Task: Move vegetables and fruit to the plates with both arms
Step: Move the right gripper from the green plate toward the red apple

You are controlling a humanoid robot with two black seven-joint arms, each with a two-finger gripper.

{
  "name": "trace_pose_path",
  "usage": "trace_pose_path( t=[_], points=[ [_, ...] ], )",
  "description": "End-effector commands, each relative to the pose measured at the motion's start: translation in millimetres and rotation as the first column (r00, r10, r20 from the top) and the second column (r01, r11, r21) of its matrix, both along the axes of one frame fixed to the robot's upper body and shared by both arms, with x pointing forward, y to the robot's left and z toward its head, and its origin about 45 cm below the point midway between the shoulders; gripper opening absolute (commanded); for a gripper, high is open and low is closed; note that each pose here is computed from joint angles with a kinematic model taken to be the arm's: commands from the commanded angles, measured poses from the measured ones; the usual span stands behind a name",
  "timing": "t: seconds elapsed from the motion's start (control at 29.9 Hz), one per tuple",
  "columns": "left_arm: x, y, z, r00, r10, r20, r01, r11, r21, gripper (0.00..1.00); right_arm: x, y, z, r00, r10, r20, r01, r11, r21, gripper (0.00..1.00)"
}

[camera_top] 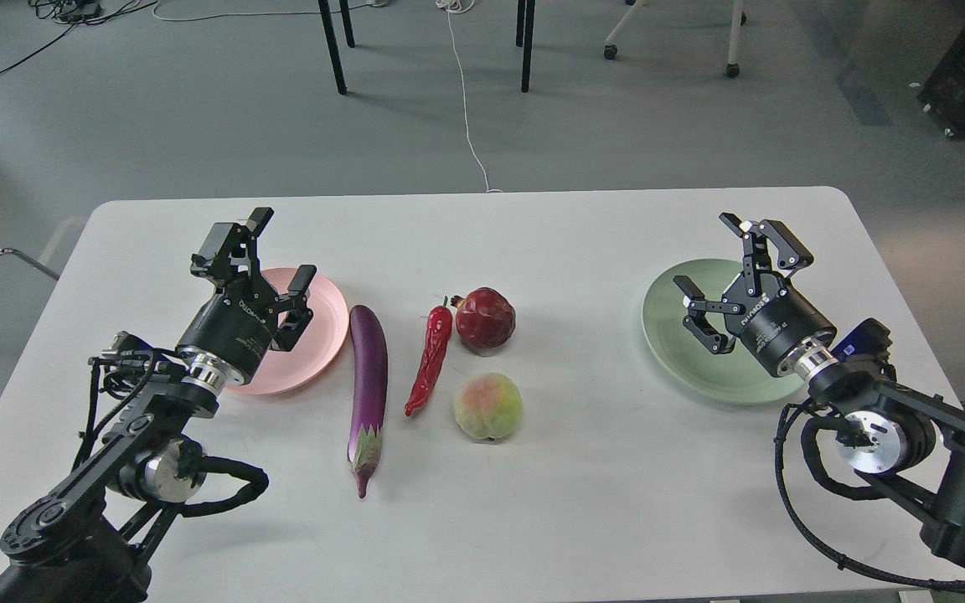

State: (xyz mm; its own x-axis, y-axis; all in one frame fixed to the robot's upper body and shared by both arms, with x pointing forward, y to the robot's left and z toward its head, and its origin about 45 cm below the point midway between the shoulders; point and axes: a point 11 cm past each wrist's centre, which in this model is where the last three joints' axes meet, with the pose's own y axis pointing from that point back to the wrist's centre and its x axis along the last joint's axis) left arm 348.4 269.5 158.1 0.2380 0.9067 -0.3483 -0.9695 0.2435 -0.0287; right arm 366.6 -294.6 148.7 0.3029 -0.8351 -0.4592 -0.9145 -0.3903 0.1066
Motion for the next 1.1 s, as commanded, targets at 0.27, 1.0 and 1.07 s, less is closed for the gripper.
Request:
trace_pose_path(
  t=[0.27, 1.0, 1.07],
  points=[
    [1, 0, 2, 1.0, 0.004, 0.004, -0.004, 1.0, -0.01, 0.99, 25, -3, 43, 0.99, 0.079, 0.113, -0.066, 0.991, -0.115, 0.97],
    [2, 4, 11, 0.998, 0.02, 0.058, -0.019, 1.0, -0.014, 0.99, 70, 163, 69, 0.282, 0.866, -0.413, -0.06, -0.414, -0.908, 0.97],
    [2, 3, 12, 0.998, 0.018, 0.063, -0.017, 1.0, -0.015, 0.99, 72, 172, 60, 0.262, 0.855, -0.447, -0.002, -0.462, -0.887, 0.97]
  ],
)
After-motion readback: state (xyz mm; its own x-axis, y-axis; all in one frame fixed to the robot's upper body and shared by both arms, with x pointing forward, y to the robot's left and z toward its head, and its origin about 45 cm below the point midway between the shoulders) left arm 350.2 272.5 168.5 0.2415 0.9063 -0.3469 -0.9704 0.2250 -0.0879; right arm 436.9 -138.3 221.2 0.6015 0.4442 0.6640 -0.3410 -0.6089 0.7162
